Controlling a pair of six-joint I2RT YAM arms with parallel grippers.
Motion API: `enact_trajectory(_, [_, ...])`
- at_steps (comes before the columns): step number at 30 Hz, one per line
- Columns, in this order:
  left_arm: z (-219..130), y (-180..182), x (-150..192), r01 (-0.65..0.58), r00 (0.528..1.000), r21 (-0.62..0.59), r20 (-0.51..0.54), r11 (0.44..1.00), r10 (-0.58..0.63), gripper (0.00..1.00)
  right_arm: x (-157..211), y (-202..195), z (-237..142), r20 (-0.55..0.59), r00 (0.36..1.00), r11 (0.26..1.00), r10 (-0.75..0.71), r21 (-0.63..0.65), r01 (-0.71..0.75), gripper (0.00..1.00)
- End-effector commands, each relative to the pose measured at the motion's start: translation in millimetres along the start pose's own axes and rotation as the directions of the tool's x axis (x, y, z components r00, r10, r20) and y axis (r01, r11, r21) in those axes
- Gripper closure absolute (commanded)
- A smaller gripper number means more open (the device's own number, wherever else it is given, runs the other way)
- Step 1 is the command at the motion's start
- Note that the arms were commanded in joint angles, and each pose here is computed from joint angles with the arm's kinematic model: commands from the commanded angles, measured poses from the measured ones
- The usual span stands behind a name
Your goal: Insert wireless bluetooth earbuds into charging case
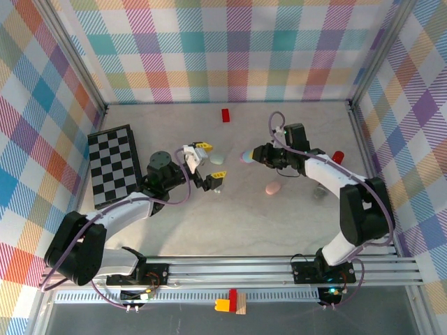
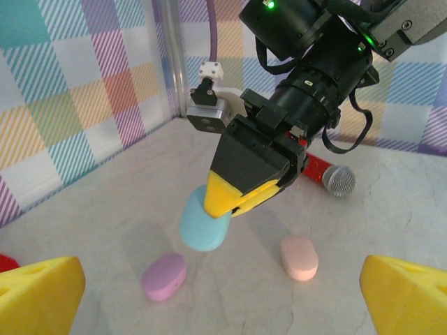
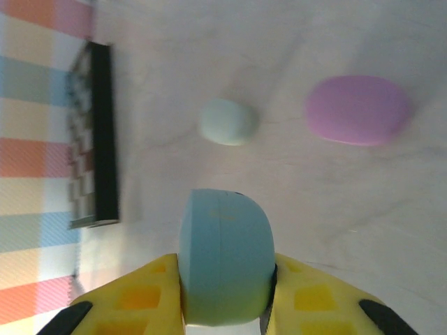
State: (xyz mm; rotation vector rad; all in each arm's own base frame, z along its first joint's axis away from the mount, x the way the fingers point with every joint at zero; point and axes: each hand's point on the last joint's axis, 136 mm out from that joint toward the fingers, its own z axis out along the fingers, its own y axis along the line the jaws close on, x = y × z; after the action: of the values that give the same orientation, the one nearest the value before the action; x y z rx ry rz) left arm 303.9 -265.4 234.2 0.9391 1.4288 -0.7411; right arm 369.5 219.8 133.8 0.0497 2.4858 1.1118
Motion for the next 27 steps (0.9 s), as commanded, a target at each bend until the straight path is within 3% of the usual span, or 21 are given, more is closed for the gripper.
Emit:
enact_trajectory(1, [-3, -1, 6, -0.024, 0.999, -0.013, -0.028, 1.000, 0.024, 0.00, 15, -42, 10, -0.055, 0.998, 0.990, 0.002, 0.143, 0.006, 0.77])
enact_trajectory(12, [-3, 25, 22, 0.024, 0.992, -0.154, -0.122, 0.988, -0.043, 0.00, 23, -99, 15, -0.098, 0.994, 0.945, 0.048, 0.326, -0.013, 0.73])
enact_trajectory(17, [-14, 55, 28, 0.086, 0.985, -0.316, -0.113, 0.945, -0.127, 0.00, 13, -102, -1, -0.089, 0.995, 0.912, -0.039, 0.403, 0.072, 0.56])
enact_trajectory(22, [-35, 92, 36, 0.261, 0.950, -0.489, -0.024, 0.832, -0.312, 0.00, -3, -73, -13, -0.077, 0.977, 0.897, -0.200, 0.386, 0.214, 0.41])
enact_trajectory(27, [-68, 127, 55, 0.464, 0.841, -0.636, 0.096, 0.617, -0.533, 0.00, -9, -35, 8, -0.163, 0.868, 0.790, -0.470, 0.362, 0.496, 0.35])
